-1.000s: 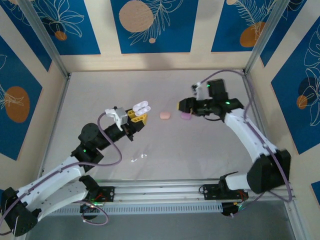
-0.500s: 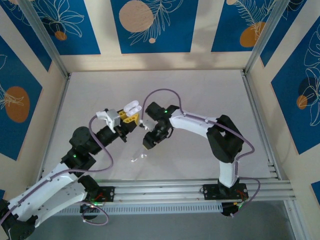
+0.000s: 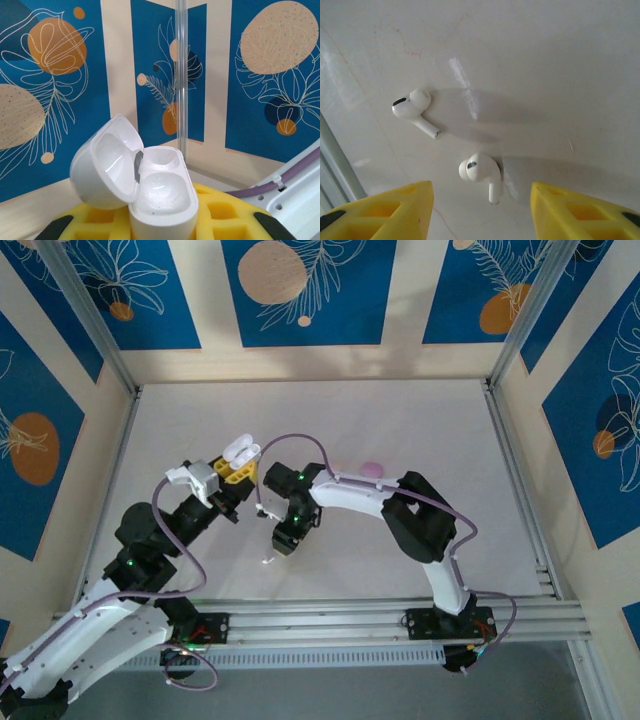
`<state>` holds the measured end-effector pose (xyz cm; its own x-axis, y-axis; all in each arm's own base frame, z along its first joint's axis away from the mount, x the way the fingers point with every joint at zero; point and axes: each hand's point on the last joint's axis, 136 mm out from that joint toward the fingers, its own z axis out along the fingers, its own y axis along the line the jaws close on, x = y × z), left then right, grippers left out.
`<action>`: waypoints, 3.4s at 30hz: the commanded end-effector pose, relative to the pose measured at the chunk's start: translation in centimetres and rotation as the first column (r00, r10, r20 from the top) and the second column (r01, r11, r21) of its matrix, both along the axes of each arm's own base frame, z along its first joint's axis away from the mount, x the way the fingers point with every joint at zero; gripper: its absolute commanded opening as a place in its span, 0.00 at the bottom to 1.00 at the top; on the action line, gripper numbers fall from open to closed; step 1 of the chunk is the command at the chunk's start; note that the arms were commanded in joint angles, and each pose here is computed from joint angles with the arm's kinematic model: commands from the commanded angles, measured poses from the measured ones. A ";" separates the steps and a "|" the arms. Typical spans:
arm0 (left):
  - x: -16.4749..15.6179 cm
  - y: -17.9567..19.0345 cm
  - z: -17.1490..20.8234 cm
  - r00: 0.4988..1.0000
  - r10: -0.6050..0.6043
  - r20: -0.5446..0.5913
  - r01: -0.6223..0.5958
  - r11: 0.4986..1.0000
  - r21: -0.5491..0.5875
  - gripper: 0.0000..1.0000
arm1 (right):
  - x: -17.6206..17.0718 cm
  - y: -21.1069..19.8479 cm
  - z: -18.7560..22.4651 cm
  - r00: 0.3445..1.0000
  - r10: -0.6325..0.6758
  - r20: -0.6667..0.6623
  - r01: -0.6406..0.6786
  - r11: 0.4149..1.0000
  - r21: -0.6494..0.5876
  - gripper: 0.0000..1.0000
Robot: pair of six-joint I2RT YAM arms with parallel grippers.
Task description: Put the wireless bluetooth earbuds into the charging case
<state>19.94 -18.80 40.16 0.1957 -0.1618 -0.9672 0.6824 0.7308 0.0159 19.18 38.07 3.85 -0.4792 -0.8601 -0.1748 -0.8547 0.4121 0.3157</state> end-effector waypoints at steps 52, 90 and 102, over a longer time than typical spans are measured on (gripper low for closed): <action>1.4 -1.3 -0.2 1.000 -0.002 -0.021 0.002 1.000 0.005 0.14 | 2.5 -2.4 -0.2 0.964 -0.267 0.000 0.267 0.961 -0.074 0.45; 1.5 -1.4 -0.6 0.999 0.000 -0.033 0.000 1.000 0.001 0.15 | 0.5 -3.4 -2.0 0.959 -0.279 -0.045 0.268 0.947 -0.176 0.50; 1.5 -1.4 -0.6 0.999 -0.005 -0.039 0.005 1.000 -0.007 0.15 | -1.2 -2.8 -0.4 0.957 -0.282 -0.064 0.268 0.948 -0.172 0.50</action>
<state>21.86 -20.63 37.73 0.1224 -0.1113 -0.9862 0.6854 0.7281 0.0029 19.47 35.65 2.21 -0.6973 -0.7160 -0.0332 -0.6974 0.6670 0.2621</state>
